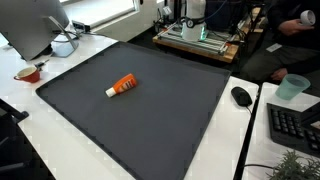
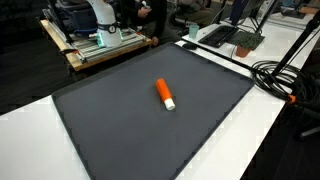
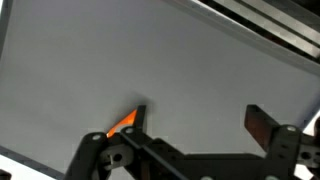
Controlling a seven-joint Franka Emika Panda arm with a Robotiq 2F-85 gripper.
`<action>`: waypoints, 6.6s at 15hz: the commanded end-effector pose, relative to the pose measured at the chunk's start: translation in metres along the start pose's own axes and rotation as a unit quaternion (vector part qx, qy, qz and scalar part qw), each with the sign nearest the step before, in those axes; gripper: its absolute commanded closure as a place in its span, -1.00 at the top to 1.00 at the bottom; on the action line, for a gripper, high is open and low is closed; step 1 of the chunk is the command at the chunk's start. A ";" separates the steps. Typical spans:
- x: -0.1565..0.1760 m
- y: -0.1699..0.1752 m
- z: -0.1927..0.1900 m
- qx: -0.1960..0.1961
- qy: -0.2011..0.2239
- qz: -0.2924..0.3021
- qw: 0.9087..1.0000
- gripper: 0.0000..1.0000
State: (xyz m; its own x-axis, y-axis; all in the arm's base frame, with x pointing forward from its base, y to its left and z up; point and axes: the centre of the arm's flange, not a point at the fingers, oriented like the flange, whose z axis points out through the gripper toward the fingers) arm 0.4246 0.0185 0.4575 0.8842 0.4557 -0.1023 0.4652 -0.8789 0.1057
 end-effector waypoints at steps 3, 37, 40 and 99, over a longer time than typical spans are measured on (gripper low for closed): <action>-0.007 -0.047 0.061 -0.048 -0.059 -0.134 0.988 1.00; 0.038 -0.160 0.177 -0.191 -0.242 -0.589 0.747 1.00; 0.040 -0.152 0.188 -0.195 -0.238 -0.648 0.696 1.00; 0.030 -0.058 0.327 -0.506 -0.150 -0.724 0.445 1.00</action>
State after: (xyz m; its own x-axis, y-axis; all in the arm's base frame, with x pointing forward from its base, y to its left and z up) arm 0.4030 0.0459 0.1150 -0.3336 0.3121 -0.8895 0.4472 0.8831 0.1421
